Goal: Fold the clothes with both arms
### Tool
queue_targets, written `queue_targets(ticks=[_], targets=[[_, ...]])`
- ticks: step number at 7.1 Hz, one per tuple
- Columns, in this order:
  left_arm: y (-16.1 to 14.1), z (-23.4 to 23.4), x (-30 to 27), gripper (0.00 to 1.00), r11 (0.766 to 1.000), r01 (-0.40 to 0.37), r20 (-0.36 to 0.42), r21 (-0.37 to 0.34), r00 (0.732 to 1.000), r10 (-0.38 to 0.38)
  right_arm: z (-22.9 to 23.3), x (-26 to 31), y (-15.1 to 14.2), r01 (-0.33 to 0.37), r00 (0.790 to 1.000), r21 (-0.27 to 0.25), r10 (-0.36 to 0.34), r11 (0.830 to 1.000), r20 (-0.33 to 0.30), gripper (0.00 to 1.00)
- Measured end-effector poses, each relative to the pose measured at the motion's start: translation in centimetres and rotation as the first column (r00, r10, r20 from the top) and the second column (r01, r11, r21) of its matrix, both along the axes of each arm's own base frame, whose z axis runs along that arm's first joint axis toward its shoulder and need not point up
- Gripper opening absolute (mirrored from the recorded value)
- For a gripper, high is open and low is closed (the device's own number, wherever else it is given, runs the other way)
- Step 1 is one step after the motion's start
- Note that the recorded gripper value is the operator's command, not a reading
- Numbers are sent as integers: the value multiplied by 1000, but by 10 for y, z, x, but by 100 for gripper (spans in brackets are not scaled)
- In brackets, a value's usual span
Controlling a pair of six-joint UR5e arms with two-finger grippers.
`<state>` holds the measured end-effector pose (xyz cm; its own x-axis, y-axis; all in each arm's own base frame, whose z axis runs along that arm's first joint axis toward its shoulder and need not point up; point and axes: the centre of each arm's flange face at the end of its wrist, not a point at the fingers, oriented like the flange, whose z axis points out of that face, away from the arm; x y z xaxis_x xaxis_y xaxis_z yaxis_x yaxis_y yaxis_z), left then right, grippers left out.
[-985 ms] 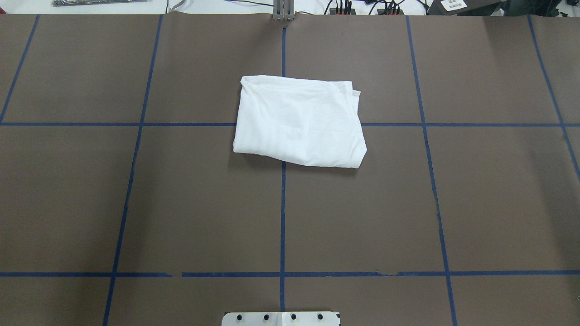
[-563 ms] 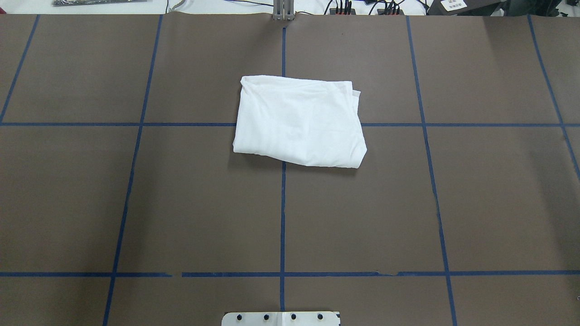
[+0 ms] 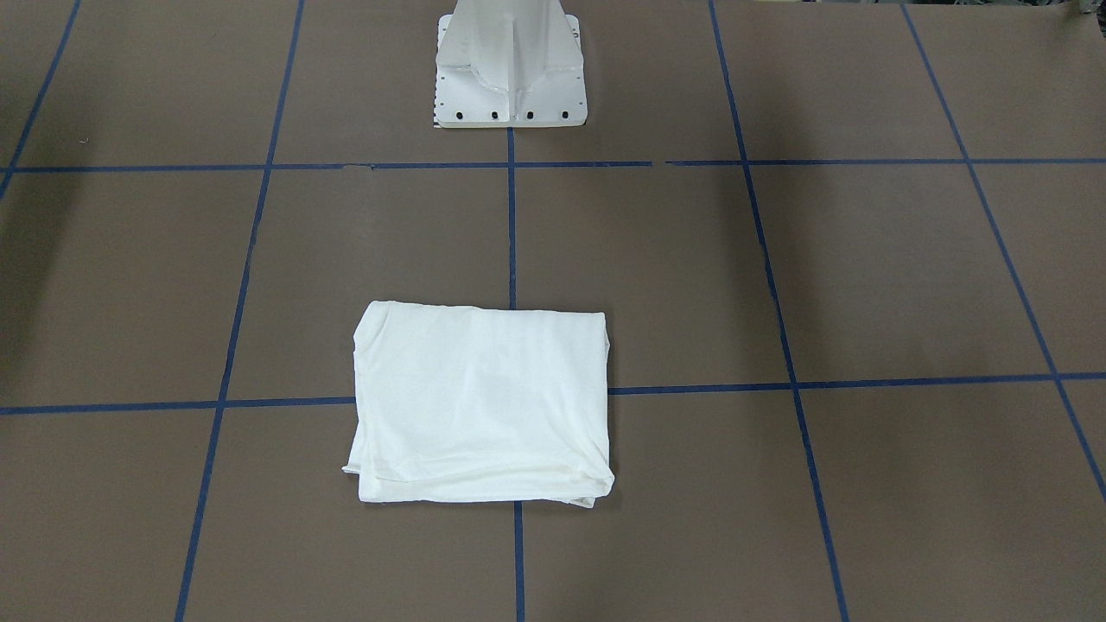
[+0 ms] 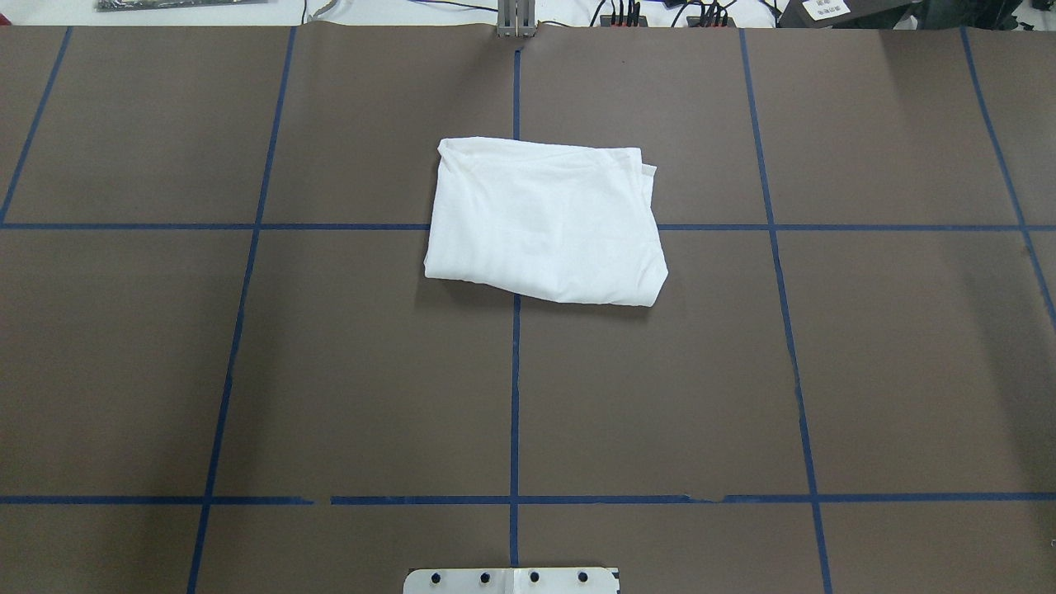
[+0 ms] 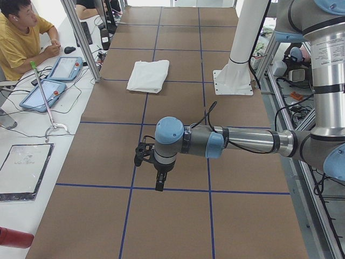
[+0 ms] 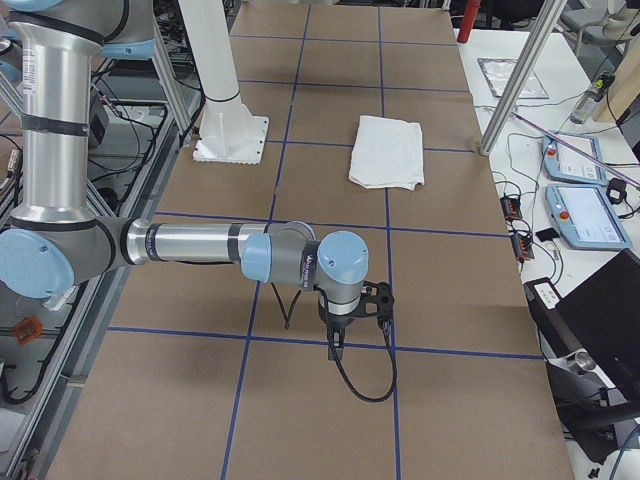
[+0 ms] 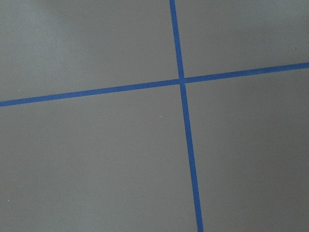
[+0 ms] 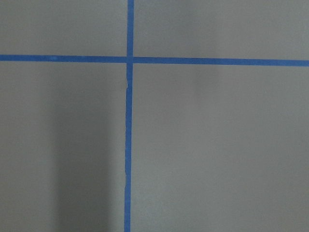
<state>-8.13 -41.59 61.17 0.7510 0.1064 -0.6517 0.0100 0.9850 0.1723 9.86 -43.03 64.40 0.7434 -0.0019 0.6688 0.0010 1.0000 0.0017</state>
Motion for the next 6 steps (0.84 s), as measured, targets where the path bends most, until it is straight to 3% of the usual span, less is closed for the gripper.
queue_targets(ticks=[6], targets=[[1,7,0,100,1000,1,1,-16,1000,-1,17,-1,18,6,1000,-34,-6,999,-8,100]])
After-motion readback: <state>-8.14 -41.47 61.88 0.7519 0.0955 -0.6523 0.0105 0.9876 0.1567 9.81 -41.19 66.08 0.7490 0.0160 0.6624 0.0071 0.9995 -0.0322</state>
